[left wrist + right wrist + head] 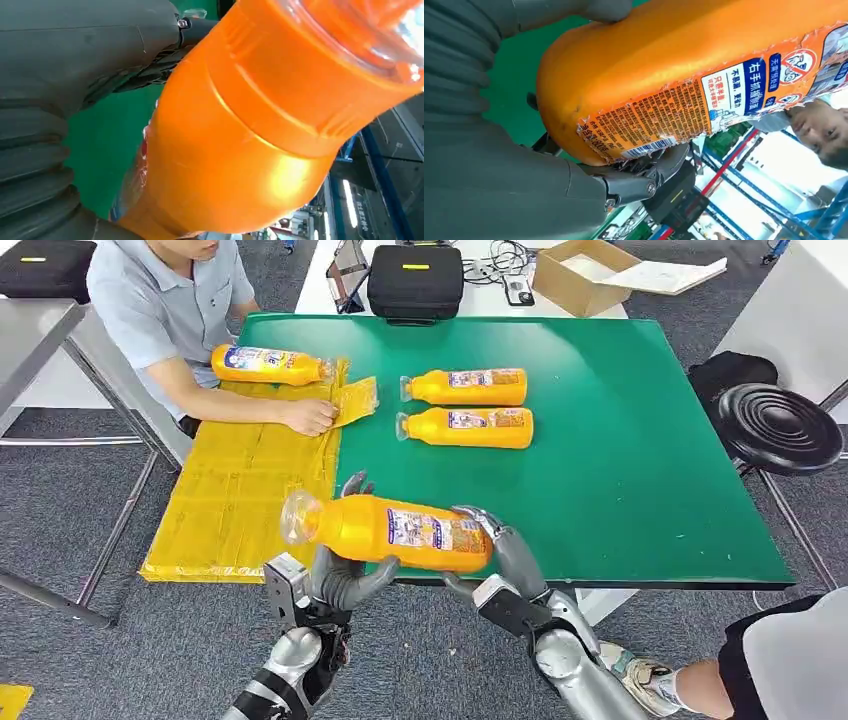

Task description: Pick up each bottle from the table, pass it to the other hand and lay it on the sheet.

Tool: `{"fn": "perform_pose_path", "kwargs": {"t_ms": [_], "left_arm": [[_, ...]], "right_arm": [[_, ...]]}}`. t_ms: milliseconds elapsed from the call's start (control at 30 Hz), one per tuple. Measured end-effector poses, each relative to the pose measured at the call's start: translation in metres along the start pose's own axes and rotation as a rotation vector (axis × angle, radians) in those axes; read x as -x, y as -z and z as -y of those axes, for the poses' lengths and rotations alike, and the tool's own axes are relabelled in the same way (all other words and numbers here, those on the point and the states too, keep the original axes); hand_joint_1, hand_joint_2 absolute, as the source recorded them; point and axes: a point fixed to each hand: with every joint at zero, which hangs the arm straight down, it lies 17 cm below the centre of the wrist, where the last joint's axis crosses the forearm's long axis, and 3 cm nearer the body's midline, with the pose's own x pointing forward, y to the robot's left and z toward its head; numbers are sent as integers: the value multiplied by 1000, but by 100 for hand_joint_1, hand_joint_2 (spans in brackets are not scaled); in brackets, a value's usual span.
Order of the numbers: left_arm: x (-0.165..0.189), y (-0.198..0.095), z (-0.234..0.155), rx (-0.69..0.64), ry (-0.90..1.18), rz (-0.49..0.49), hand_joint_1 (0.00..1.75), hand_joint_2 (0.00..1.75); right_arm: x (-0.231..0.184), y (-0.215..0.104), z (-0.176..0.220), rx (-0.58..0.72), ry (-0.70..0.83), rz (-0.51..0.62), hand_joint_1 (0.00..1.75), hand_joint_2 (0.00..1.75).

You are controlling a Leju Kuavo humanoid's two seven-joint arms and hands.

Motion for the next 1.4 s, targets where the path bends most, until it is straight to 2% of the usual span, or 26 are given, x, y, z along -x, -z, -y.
{"fn": "perform_pose_path", "kwargs": {"t_ms": [200, 333, 367, 400, 433, 733, 1000, 1033, 1133, 1167, 1200, 1400], "left_arm": [[-19, -3, 24, 89, -101, 52, 0, 175], [-26, -4, 33, 128, -209, 45, 0, 175], [-26, -4, 34, 134, -242, 36, 9, 175], [-26, -4, 35, 138, -267, 30, 157, 175], [-27, -4, 36, 145, -294, 25, 175, 175], [-40, -7, 44, 212, -520, 13, 175, 175], [-39, -6, 55, 260, -443, 11, 175, 175], [-38, -6, 55, 260, -409, 16, 150, 175], [-33, -6, 57, 255, -265, 41, 150, 175], [-32, -6, 58, 255, -223, 48, 5, 175], [-32, -5, 58, 257, -197, 54, 0, 175], [-27, -6, 58, 251, -20, 81, 0, 175]], "right_arm": [[-9, 8, -20, -37, 52, 19, 175, 175], [-11, 14, -30, -57, 80, 21, 175, 175], [-11, 15, -33, -62, 89, 20, 175, 175], [-10, 15, -34, -65, 94, 18, 175, 175], [-9, 15, -37, -71, 101, 14, 175, 175], [-1, 10, -61, -104, 154, -27, 175, 175], [2, 6, -75, -124, 168, -46, 175, 175], [3, 6, -75, -123, 167, -48, 175, 175], [5, 4, -77, -124, 167, -56, 175, 175], [5, 4, -78, -123, 168, -58, 175, 175], [5, 4, -78, -122, 169, -59, 175, 175], [8, 4, -77, -115, 176, -67, 175, 175]]}}
